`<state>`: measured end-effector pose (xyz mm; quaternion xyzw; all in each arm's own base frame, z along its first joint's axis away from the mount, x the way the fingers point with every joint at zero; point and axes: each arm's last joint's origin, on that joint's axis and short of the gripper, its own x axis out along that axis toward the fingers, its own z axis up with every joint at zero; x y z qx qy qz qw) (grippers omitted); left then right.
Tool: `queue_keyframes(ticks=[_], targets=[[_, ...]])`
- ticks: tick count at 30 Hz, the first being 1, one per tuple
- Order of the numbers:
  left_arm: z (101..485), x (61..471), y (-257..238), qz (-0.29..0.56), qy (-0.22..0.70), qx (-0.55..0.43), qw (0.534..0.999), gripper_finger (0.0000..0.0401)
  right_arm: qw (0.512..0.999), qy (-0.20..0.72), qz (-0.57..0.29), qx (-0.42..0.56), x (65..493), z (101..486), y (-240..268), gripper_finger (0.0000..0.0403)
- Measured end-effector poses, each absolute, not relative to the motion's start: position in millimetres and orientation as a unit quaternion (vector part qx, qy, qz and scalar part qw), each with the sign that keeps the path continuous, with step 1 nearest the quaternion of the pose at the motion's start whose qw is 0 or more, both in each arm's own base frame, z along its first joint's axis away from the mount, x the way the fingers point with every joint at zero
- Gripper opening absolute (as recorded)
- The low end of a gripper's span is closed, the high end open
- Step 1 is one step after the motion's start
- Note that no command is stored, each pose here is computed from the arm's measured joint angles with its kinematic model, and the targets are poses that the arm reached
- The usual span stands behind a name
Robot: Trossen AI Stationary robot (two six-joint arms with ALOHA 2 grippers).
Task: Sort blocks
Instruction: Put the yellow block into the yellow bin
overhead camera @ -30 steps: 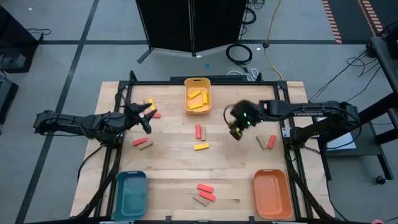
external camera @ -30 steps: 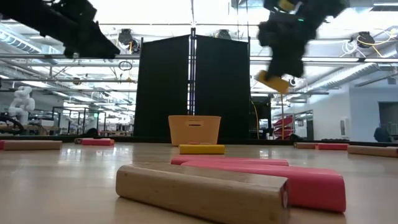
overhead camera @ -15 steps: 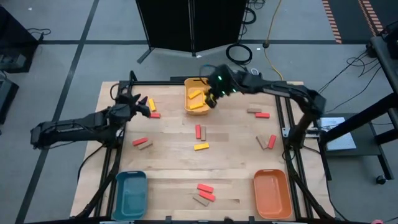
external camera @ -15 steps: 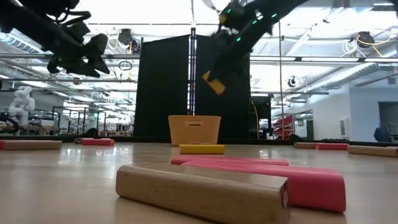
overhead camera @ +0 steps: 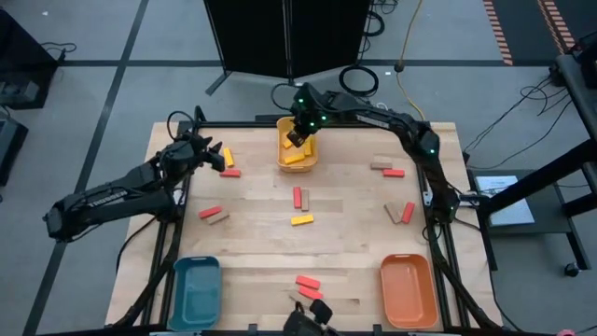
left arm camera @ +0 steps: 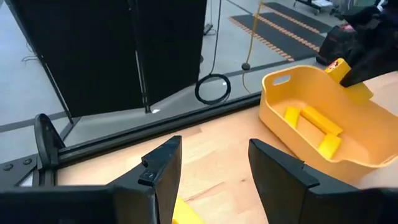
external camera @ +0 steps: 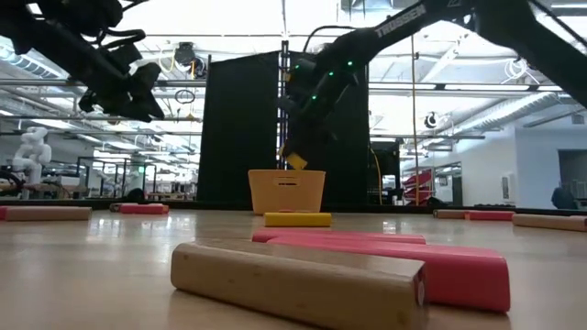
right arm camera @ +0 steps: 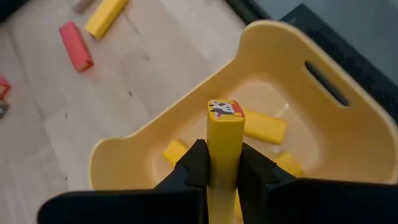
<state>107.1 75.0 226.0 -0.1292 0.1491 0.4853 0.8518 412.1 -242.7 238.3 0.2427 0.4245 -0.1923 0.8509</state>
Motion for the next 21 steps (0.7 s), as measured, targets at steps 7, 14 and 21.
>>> queue_keyframes(ticks=[7, 14, 21], targets=[[222.5, 109.8, 76.5, 0.48, 0.174, -0.116, 0.852, 0.0182, 0.839, 0.449, -0.186, 0.244, 421.7, 227.3, -239.4, 0.004], [219.4, 110.2, 76.3, 0.474, 0.191, -0.117, 0.851, 0.0182, 0.836, 0.454, -0.186, 0.245, 420.9, 227.1, -238.3, 0.0084], [218.3, 109.7, 76.0, 0.474, 0.198, -0.117, 0.85, 0.0182, 0.833, 0.458, -0.187, 0.247, 420.0, 226.9, -237.9, 0.011]])
